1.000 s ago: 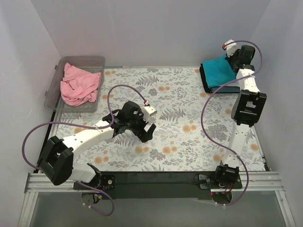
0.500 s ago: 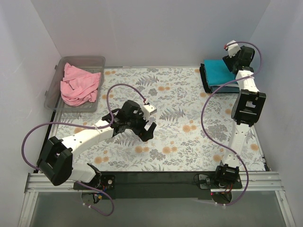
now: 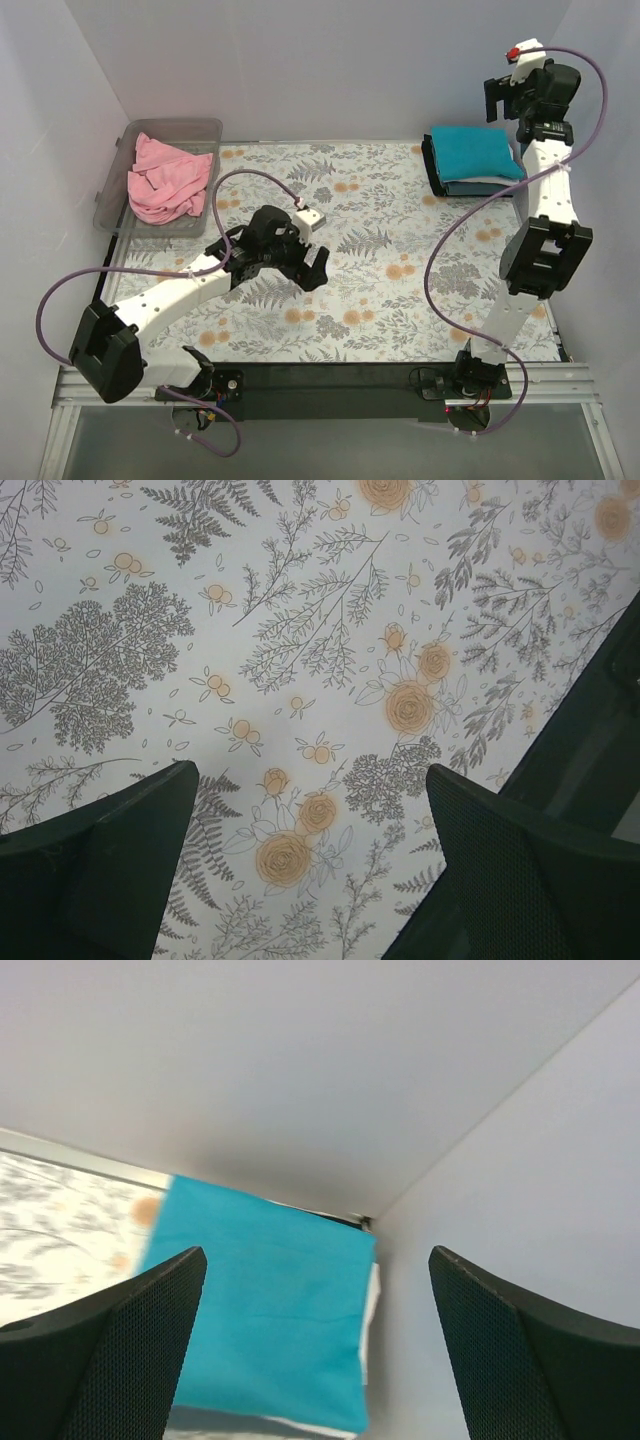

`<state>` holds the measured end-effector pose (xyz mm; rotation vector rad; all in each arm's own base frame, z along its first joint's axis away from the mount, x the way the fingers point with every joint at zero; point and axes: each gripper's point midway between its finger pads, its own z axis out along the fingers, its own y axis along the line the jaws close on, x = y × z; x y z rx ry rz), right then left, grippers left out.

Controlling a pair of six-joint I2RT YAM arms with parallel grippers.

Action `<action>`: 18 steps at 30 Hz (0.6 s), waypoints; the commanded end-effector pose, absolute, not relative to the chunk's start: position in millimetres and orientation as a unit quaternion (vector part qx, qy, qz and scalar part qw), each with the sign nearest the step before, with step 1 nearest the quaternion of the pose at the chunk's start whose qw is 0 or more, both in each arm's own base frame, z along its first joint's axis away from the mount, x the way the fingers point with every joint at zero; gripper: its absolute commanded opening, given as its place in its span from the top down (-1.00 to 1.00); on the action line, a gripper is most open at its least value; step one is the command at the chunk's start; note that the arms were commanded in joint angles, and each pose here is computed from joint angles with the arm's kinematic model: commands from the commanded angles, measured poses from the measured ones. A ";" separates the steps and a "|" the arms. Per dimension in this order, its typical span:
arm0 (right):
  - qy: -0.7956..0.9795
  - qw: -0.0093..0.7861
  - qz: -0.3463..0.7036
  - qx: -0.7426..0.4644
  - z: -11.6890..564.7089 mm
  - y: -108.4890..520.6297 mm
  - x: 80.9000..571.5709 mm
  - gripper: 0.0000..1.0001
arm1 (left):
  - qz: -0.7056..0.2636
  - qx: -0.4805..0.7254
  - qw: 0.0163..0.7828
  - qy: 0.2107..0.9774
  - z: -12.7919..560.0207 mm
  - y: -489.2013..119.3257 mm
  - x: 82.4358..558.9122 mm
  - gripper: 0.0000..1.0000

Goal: Fold and stack the t-shirts
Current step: Neatly place the folded tshirt to the corner

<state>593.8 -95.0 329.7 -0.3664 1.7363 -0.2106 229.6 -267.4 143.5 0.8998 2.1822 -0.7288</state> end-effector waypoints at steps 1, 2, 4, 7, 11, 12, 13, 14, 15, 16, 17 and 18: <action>0.766 0.628 0.021 -0.138 358.9 -55.7 551.4 -0.96 | -0.289 0.294 0.332 0.848 178.3 -269.1 246.8 -0.96; 0.771 0.622 0.040 -0.129 358.9 -49.9 543.5 -0.97 | -0.295 0.291 0.323 0.851 180.5 -268.9 246.8 -0.96; 0.782 0.602 0.083 -0.136 357.6 -31.8 518.0 -0.97 | -0.324 0.294 0.302 0.847 192.7 -269.7 244.2 -0.97; 0.820 0.532 0.150 -0.145 323.8 -3.5 483.4 -0.97 | -0.332 0.280 0.294 0.851 201.0 -257.4 249.8 -0.97; 0.869 0.431 0.194 -0.148 263.5 20.6 429.4 -0.97 | -0.347 0.222 0.275 0.868 202.9 -230.3 259.4 -0.96; 0.870 0.420 0.205 -0.154 255.0 26.4 418.6 -0.97 | -0.347 0.211 0.275 0.871 201.1 -221.5 261.6 -0.96; 0.864 0.424 0.213 -0.168 258.9 33.7 405.7 -0.97 | -0.341 0.188 0.279 0.878 198.3 -203.4 268.5 -0.97; 0.863 0.416 0.224 -0.179 253.3 43.3 396.7 -0.97 | -0.342 0.183 0.271 0.881 194.4 -196.8 267.2 -0.97; 0.870 0.391 0.237 -0.184 232.2 52.1 382.5 -0.97 | -0.332 0.181 0.268 0.886 189.6 -189.2 268.0 -0.97; 0.868 0.392 0.227 -0.202 231.5 57.0 373.3 -0.97 | -0.318 0.168 0.249 0.899 178.8 -180.1 266.0 -0.96; 0.868 0.379 0.230 -0.223 222.2 72.8 363.5 -0.97 | -0.305 0.162 0.241 0.907 172.6 -174.6 265.4 -0.97; 0.874 0.356 0.235 -0.232 202.9 81.0 349.1 -0.97 | -0.291 0.158 0.231 0.915 164.0 -168.4 263.4 -0.96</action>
